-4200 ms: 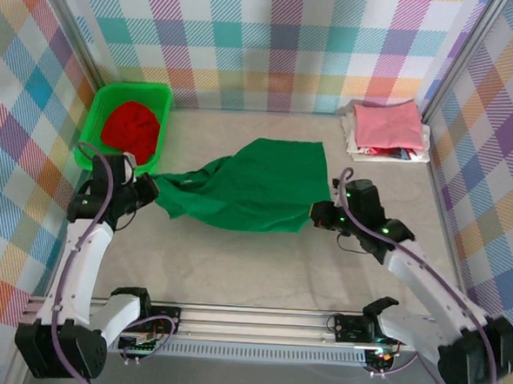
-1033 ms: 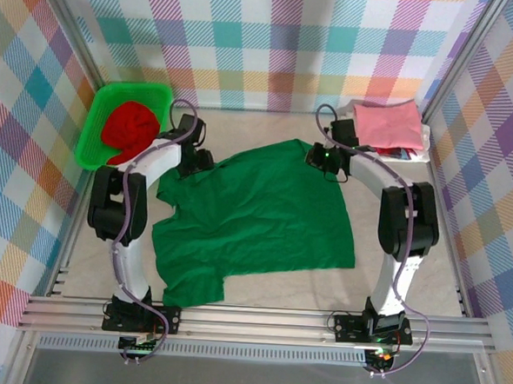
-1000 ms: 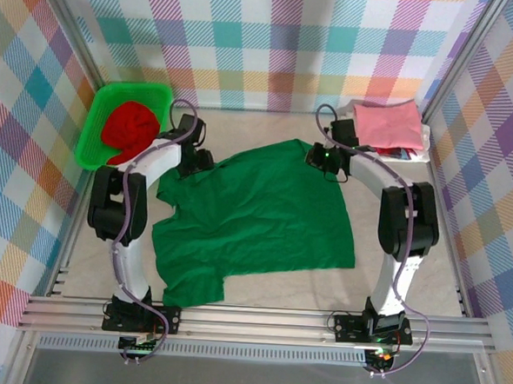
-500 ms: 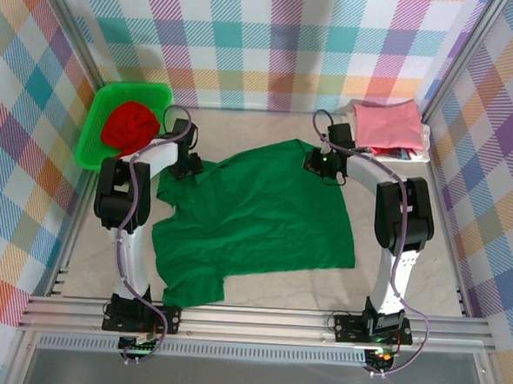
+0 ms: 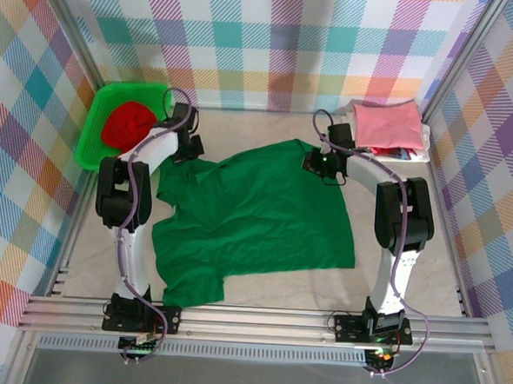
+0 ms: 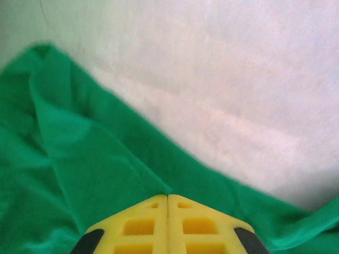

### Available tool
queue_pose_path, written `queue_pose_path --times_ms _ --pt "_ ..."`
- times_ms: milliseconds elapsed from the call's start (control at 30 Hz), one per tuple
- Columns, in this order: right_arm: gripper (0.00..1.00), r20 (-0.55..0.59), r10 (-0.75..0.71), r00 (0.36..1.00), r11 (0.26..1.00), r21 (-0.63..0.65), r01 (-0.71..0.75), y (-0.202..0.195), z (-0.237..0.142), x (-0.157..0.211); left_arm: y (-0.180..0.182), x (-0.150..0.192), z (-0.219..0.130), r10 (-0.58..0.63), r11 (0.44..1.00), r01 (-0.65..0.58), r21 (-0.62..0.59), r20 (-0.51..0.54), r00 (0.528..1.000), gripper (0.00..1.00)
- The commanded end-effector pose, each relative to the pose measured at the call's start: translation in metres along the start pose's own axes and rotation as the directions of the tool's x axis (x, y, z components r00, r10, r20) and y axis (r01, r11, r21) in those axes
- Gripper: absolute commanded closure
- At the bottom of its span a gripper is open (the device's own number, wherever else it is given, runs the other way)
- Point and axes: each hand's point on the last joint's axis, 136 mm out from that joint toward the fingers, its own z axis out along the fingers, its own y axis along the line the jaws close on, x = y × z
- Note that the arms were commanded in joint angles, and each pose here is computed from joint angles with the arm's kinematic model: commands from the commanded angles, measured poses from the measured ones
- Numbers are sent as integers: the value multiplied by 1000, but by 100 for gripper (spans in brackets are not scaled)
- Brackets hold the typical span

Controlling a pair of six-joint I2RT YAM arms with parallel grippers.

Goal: Fold and stack the t-shirts

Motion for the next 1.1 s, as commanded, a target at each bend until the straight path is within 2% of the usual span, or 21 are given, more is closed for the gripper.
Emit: queue_pose_path --times_ms 0,133,233,333,433,500,533,567,600,633,700,833,900,967,1067 --pt "83 16 -13 1000 999 -33 14 10 -13 -3 -3 -21 -2 47 998 -46 -44 28 999 100" --pt "83 23 -10 1000 999 -34 11 10 -16 -2 -12 -45 -6 48 998 -45 -48 58 997 100" --pt "83 21 -19 1000 999 -36 20 12 -17 -2 -24 -75 -13 33 999 -34 1 150 988 100" --pt "83 17 -20 1000 999 -47 20 14 -17 -2 -26 -101 -3 17 1000 -15 -11 184 983 100" --pt "82 22 -15 1000 998 -61 17 17 -19 -3 -25 -117 17 -38 999 35 14 193 980 100" --pt "81 27 -19 999 998 -58 21 18 -22 -5 -22 -135 21 -87 996 82 31 239 967 100" --pt "78 26 -20 999 998 -56 22 18 -23 -5 -20 -141 23 -107 994 101 35 259 960 84" --pt "76 28 -21 999 998 -55 22 18 -24 -5 -18 -147 24 -126 992 119 42 277 952 63" --pt "76 33 -22 999 998 -56 24 20 -26 -7 -17 -152 24 -139 990 129 52 287 948 49" --pt "76 38 -24 999 998 -56 26 20 -28 -8 -16 -154 23 -146 989 136 56 293 945 44" --pt "74 58 -33 998 998 -50 36 22 -33 -13 -15 -158 12 -153 988 144 52 302 941 42" --pt "68 79 -73 994 997 -7 74 22 -38 -26 -28 -153 -35 -112 993 94 72 315 942 40" --pt "66 78 -97 992 995 34 95 17 -35 -34 -44 -140 -67 -95 990 52 130 349 932 40" --pt "65 72 -127 989 989 82 121 12 -27 -44 -52 -117 -90 -108 978 32 206 367 924 41" --pt "61 56 -163 985 979 136 154 5 -11 -61 -55 -62 -90 -112 964 38 262 272 956 42"
